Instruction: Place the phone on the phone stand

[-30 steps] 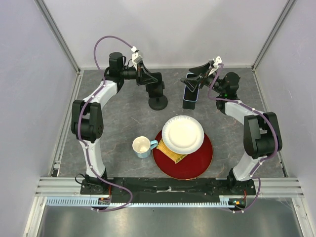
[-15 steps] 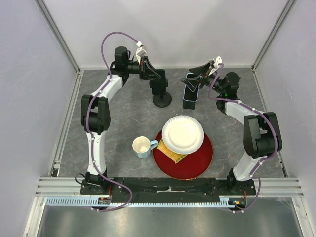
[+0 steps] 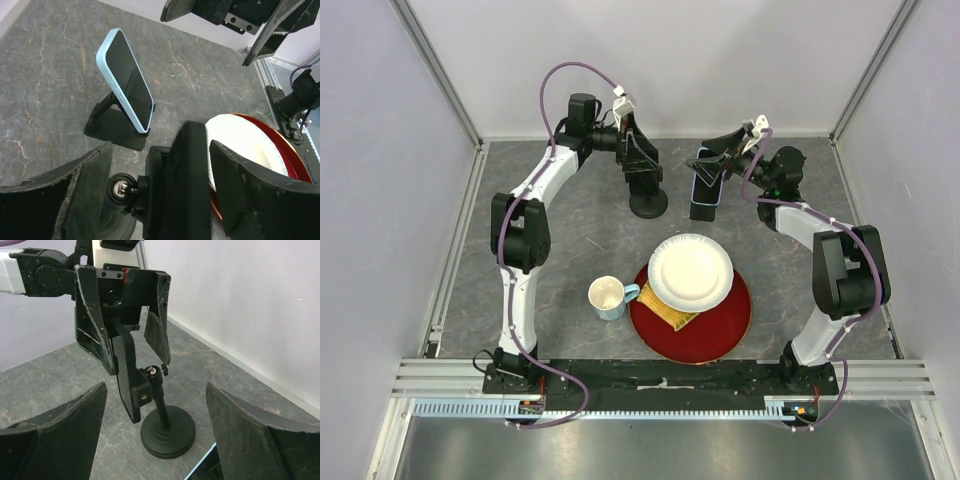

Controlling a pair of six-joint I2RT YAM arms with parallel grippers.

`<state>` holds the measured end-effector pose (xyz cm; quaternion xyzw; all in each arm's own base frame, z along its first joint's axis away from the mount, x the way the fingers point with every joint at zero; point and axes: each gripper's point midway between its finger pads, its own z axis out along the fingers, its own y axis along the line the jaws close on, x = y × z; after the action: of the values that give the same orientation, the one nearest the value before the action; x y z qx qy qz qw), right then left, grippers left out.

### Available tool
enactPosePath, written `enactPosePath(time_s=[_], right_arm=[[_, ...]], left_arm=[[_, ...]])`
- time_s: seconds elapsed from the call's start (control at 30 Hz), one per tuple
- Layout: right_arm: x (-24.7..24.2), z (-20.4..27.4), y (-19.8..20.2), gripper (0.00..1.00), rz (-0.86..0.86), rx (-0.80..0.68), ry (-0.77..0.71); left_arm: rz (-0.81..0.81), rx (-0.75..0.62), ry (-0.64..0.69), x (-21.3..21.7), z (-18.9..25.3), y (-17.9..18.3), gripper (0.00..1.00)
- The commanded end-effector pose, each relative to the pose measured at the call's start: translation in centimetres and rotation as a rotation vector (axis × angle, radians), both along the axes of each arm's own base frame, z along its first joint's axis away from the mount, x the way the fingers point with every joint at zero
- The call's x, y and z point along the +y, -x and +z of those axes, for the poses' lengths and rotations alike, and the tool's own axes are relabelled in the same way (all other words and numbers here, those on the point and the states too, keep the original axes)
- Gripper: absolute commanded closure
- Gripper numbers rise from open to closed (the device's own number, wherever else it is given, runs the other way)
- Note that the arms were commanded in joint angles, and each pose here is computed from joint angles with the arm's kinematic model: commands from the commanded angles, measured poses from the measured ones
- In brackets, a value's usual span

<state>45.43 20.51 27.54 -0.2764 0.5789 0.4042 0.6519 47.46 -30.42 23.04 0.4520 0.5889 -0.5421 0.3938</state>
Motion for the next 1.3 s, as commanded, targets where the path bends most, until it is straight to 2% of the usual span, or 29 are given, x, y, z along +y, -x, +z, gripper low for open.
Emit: enactPosePath(time_s=[0.0,0.23,0.27,0.3,0.33,0.37,0.4,0.43,0.47,0.5,0.57,0.6,0.63,0.67,0.7,0.73,0.8,0.83,0.87,0.9,0.97,1.0,1.07,1.1,1.13,1.17,1.23,1.27], right_arm=[[0.2,2.0,0.3,0.14,0.029,-0.075,-0.007],[0.1,2.0,0.2,0.14,0.014,-0.069,-0.009],[-0.1,2.2,0.0,0.13,0.001,-0.070,-0.008],[-0.2,2.1,-0.3,0.13,-0.015,-0.069,-0.002],[-0.6,2.0,-0.8,0.13,-0.055,-0.047,-0.004],[-0.9,2.0,-1.2,0.13,-0.078,-0.040,0.000],[-1.1,1.5,-1.5,0.12,-0.101,-0.022,0.018],[-1.4,1.4,-1.8,0.12,-0.128,-0.012,0.024],[-2.1,1.7,-2.4,0.11,-0.183,-0.010,0.024],[-2.6,1.6,-2.8,0.11,-0.219,0.000,0.029],[-3.5,1.7,-3.3,0.09,-0.283,0.029,0.057],[-4.5,0.8,-4.0,0.08,-0.357,0.086,0.077],[-5.2,1.7,-4.0,0.04,-0.395,0.078,0.087],[-5.9,1.8,-4.1,0.03,-0.440,0.099,0.090],[-7.2,1.1,-4.4,0.02,-0.521,0.154,0.108],[-7.9,2.3,-4.0,0.02,-0.568,0.161,0.085],[-10.3,1.9,-3.8,0.02,-0.711,0.251,0.068],[-11.0,3.4,-3.1,0.02,-0.746,0.254,0.041],[-11.6,3.4,-2.6,0.02,-0.786,0.297,0.013],[-13.6,2.0,-1.8,0.02,-0.901,0.381,0.022],[-14.7,1.9,1.0,0.02,-0.974,0.437,-0.015],[-15.0,0.8,2.6,0.02,-0.998,0.483,0.003],[-15.8,0.1,6.1,0.02,-1.026,0.494,-0.018],[-15.8,1.4,8.2,0.02,-1.013,0.465,-0.056],[-15.9,0.1,9.4,0.02,-1.019,0.488,-0.060],[-15.9,0.3,10.5,0.02,-1.017,0.490,-0.088],[-15.1,1.6,13.3,0.02,-0.944,0.468,-0.120],[-14.8,2.0,14.2,0.02,-0.916,0.452,-0.115]], left_arm=[[0.040,-0.110,-0.001,0.6,4.2,0.0,0.10],[0.105,-0.148,0.007,1.5,7.3,0.4,0.07],[0.117,-0.187,0.025,1.6,8.2,0.3,0.07],[0.138,-0.169,0.027,2.3,7.4,0.5,0.06],[0.157,-0.185,0.052,2.9,9.4,1.4,0.06],[0.181,-0.271,0.094,3.3,11.2,1.4,0.06],[0.214,-0.228,0.092,4.4,9.4,1.6,0.06],[0.243,-0.237,0.122,5.0,11.5,2.9,0.05],[0.299,-0.263,0.142,5.7,12.1,2.8,0.05],[0.347,-0.262,0.152,6.5,10.9,2.8,0.05],[0.501,-0.285,0.192,8.0,13.0,3.1,0.05],[0.556,-0.260,0.196,8.5,11.7,3.3,0.05],[0.683,-0.210,0.222,9.7,11.9,2.5,0.05],[0.748,-0.176,0.237,10.5,11.9,3.7,0.04],[0.816,-0.087,0.246,11.0,11.2,4.0,0.04],[0.960,-0.041,0.252,12.6,10.7,3.3,0.04],[1.071,0.029,0.223,13.1,10.2,5.7,0.07],[1.188,0.112,0.136,14.4,7.8,6.2,0.07],[1.201,0.116,0.123,14.5,8.3,7.7,0.08],[1.187,0.129,0.101,13.7,8.1,9.2,0.08],[1.168,0.189,0.013,13.4,5.9,11.9,0.09],[1.129,0.166,0.039,12.6,7.4,14.4,0.09],[1.092,0.180,0.010,12.4,6.1,17.3,0.11],[1.063,0.169,0.056,12.3,7.4,19.4,0.11],[1.052,0.173,0.076,12.5,7.7,20.6,0.11],[1.050,0.205,0.053,12.9,6.2,21.7,0.11],[1.021,0.206,0.122,13.6,7.4,24.4,0.12],[1.011,0.217,0.116,13.9,6.7,25.2,0.12]])
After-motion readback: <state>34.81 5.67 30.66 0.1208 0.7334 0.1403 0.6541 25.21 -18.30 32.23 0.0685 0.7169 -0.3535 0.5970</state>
